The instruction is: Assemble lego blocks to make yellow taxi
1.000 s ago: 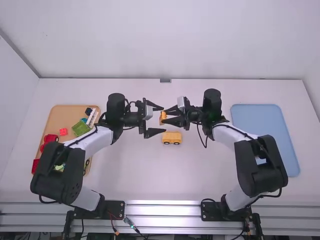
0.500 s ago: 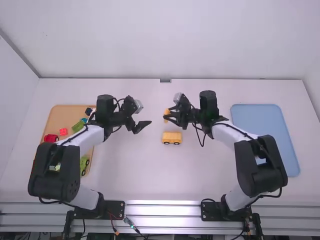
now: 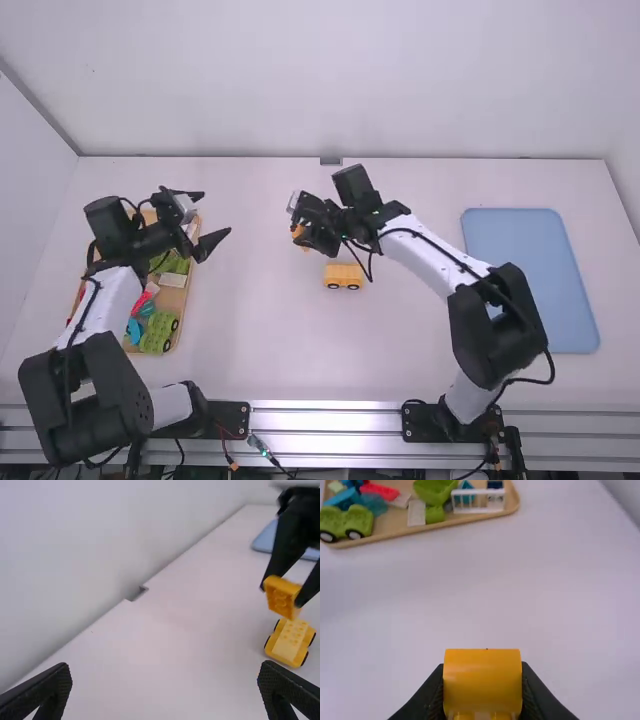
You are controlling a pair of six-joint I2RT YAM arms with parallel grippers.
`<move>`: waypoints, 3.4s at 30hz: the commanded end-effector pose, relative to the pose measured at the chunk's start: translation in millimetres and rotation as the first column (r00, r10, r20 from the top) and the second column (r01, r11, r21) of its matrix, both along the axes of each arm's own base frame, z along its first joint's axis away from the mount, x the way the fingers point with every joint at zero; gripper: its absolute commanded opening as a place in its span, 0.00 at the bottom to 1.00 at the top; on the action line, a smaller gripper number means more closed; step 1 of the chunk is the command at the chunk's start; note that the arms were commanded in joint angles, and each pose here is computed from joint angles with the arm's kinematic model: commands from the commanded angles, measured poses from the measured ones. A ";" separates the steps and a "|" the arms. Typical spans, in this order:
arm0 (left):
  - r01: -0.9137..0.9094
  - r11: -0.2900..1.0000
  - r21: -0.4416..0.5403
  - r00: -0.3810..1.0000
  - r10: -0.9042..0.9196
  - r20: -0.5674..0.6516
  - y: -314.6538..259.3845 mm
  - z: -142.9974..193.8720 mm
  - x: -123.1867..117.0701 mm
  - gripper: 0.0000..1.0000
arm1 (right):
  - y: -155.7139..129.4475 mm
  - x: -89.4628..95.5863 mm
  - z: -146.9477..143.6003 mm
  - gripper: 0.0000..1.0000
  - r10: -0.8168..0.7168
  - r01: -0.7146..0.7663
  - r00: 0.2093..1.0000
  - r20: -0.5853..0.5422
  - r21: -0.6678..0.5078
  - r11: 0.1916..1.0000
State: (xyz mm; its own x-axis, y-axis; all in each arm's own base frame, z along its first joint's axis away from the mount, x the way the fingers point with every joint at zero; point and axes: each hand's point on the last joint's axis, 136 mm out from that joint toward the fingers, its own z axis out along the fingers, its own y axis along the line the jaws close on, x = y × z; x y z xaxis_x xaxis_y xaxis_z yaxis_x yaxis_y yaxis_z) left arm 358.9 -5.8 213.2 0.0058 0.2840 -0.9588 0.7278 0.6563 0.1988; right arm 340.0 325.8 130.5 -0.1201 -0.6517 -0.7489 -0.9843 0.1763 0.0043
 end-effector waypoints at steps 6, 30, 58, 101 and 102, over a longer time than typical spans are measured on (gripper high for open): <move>0.062 0.995 -0.076 0.997 -0.057 0.059 14.2 16.1 -23.2 0.99 | 31.1 -2.6 -59.1 0.00 0.098 -0.109 0.994 -0.050 -0.305 0.946; 0.044 0.995 -0.094 0.999 -0.042 0.026 15.3 2.0 -28.1 0.99 | 20.4 -3.0 -150.1 0.00 0.070 -0.055 0.997 -0.008 -0.711 0.701; 0.295 0.954 -0.060 0.955 -0.295 0.019 -75.8 -48.1 13.6 0.99 | -15.5 23.8 6.7 0.99 0.171 -0.181 0.983 -0.069 -0.196 0.964; 0.663 0.745 0.078 0.737 -0.631 -0.242 -164.2 -223.0 -10.9 0.92 | -132.3 -32.4 -89.5 0.99 0.020 -0.030 0.999 0.042 0.253 0.967; 0.662 0.745 0.078 0.739 -0.632 -0.235 -164.3 -223.3 -11.6 0.88 | -132.5 -31.9 -90.8 0.99 0.017 -0.027 0.999 0.043 0.244 0.969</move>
State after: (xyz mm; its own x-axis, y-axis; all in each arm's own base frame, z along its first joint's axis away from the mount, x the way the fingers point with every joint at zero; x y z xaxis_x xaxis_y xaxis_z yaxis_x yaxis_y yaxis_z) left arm 354.5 -170.7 -7.3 0.0996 0.4423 -0.8913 0.9946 -0.0177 0.1024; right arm 309.6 191.7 38.7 -0.0750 -0.4548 -0.8874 -0.9873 0.1589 0.0020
